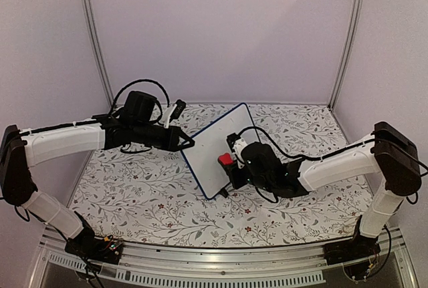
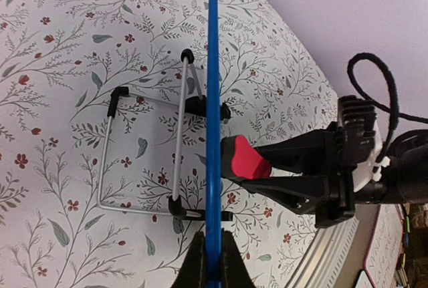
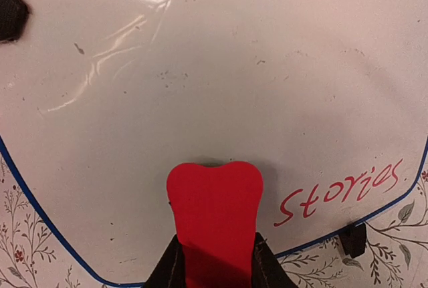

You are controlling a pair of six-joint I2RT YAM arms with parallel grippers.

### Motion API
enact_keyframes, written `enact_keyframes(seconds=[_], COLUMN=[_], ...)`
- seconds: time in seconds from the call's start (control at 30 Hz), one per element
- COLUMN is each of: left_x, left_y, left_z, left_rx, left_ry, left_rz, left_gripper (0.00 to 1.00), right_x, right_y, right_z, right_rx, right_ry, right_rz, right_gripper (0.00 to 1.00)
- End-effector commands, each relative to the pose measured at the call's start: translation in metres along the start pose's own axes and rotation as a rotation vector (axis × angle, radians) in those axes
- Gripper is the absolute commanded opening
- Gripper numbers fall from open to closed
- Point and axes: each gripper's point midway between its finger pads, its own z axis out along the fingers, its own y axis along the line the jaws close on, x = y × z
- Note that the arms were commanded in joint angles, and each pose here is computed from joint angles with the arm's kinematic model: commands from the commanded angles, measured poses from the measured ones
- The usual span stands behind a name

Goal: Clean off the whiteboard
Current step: Erase the whiteboard on the whiteboard stand.

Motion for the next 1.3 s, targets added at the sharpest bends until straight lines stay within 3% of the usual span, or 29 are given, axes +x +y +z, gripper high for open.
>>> enact_keyframes(seconds=[0.0, 0.47, 0.73, 1.27], left_x=[-0.013, -0.012, -0.012, -0.011], left_y=[-0.015, -0.015, -0.016, -0.016], left_z=[-0.008, -0.007, -0.007, -0.007], left_rx=[0.045, 0.049, 0.049, 0.050], left_ry=[-0.044, -0.040, -0.041, -0.039], left_rz=[0.032, 0.031, 0.030, 0.030], left_gripper=[0.00, 0.00, 0.00, 0.00], right_x=[0.026, 0.093, 0.107, -0.010], right_y=[-0.009, -0.019, -0.021, -0.014], right_z=[0.017, 0.015, 0.008, -0.018], right_rx=[0.018, 0.006, -0.011, -0.001], right_ry=[0.056, 0.191, 0.222, -0.032], right_rz=[0.001, 0.031, 0.052, 0.032], right_gripper=[0.22, 0.22, 0.22, 0.23])
